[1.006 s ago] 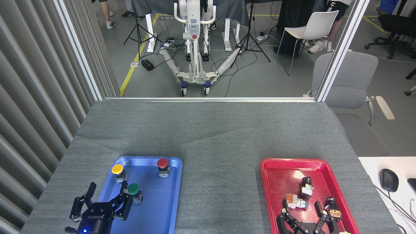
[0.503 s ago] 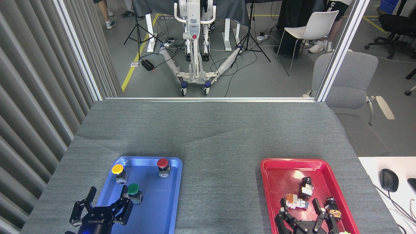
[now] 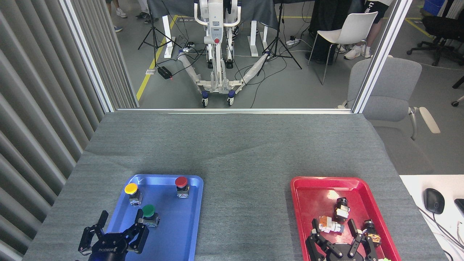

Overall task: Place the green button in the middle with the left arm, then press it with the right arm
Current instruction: 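Lower the left gripper toward the green button in the blue tray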

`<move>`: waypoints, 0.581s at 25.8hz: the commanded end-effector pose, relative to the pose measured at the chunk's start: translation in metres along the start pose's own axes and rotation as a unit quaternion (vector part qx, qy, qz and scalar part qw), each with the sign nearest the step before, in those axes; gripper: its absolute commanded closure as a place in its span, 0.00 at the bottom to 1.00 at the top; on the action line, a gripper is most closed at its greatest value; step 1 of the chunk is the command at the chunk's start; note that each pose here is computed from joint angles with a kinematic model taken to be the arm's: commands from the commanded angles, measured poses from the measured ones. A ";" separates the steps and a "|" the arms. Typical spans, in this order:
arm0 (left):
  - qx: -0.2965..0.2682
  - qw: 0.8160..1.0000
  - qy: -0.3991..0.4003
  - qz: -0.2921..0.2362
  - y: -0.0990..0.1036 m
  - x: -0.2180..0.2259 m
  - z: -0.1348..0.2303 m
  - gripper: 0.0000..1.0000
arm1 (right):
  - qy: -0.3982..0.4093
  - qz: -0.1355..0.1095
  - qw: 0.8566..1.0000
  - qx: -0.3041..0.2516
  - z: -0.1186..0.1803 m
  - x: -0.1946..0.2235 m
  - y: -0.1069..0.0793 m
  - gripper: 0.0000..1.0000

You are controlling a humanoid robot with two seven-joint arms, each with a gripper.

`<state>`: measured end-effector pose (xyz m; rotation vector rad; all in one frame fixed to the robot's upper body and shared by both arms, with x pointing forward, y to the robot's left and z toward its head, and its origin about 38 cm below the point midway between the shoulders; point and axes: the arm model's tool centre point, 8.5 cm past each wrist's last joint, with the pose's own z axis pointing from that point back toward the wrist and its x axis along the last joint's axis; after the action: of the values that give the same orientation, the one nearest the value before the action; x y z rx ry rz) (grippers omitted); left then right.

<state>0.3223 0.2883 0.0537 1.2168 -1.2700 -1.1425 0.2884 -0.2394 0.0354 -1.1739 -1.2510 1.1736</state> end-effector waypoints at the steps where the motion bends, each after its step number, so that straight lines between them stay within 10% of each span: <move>1: 0.005 1.000 -0.003 0.002 0.003 0.002 -0.001 0.00 | -0.004 -0.007 1.000 0.012 0.000 0.007 0.003 0.00; 15: 0.000 1.000 -0.024 0.010 -0.002 0.023 -0.008 0.00 | -0.002 -0.012 1.000 0.021 0.004 0.007 0.009 0.00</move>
<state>0.3303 0.2679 0.0543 1.1874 -1.3139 -1.1656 0.2857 -0.2314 0.0280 -1.1267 -1.2384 1.1797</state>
